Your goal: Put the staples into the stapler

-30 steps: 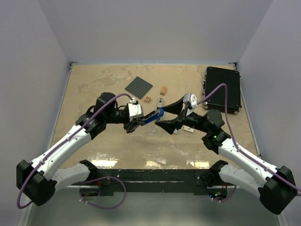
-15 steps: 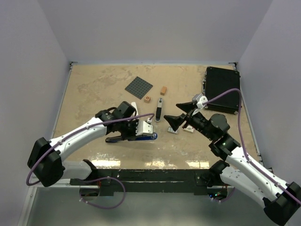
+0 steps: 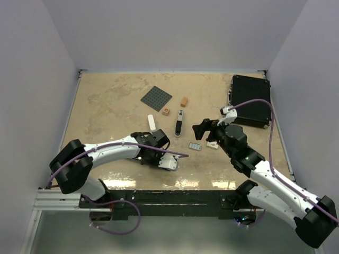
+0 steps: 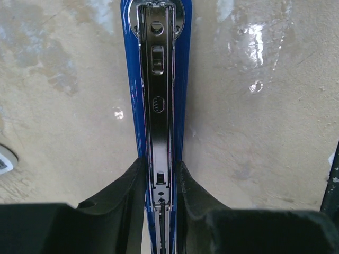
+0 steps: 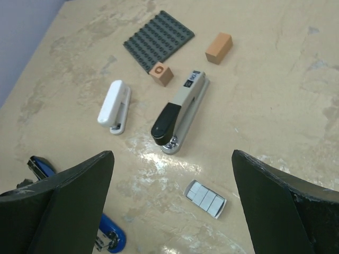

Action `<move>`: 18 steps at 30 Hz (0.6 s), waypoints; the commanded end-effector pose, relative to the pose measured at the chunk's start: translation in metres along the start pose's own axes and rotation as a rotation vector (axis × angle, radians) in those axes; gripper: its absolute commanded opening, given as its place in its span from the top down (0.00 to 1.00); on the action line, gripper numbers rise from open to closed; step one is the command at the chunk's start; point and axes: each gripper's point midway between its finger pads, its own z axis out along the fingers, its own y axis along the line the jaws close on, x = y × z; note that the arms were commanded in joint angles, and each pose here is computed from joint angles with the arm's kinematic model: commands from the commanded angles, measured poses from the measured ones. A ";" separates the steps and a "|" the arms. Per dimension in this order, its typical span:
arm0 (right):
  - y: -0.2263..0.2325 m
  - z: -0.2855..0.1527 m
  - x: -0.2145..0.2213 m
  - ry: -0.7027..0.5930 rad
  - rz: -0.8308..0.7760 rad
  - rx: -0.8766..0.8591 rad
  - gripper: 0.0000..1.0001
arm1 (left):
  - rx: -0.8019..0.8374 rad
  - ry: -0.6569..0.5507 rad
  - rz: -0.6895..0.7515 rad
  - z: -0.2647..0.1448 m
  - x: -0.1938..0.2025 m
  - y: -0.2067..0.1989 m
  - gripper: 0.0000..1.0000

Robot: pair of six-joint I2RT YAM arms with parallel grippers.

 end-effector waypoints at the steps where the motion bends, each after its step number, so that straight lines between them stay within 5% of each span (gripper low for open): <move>1: -0.015 0.003 0.001 -0.002 0.062 0.103 0.01 | -0.060 0.036 0.130 0.014 -0.003 0.006 0.95; 6: -0.015 0.006 0.003 0.004 0.070 0.106 0.02 | -0.052 0.041 0.146 0.023 -0.003 0.002 0.84; 11: -0.016 0.011 0.012 0.060 0.114 0.137 0.01 | -0.085 0.016 0.135 0.015 -0.007 0.005 0.58; 14: -0.012 0.014 0.024 0.124 0.123 0.130 0.01 | -0.140 0.009 0.123 0.004 -0.010 0.014 0.30; 15: -0.009 0.015 0.023 0.135 0.113 0.121 0.01 | -0.150 0.004 0.120 0.002 -0.010 0.015 0.02; 18: -0.010 0.019 0.030 0.198 0.075 0.140 0.02 | -0.225 -0.044 0.092 -0.015 -0.019 0.025 0.00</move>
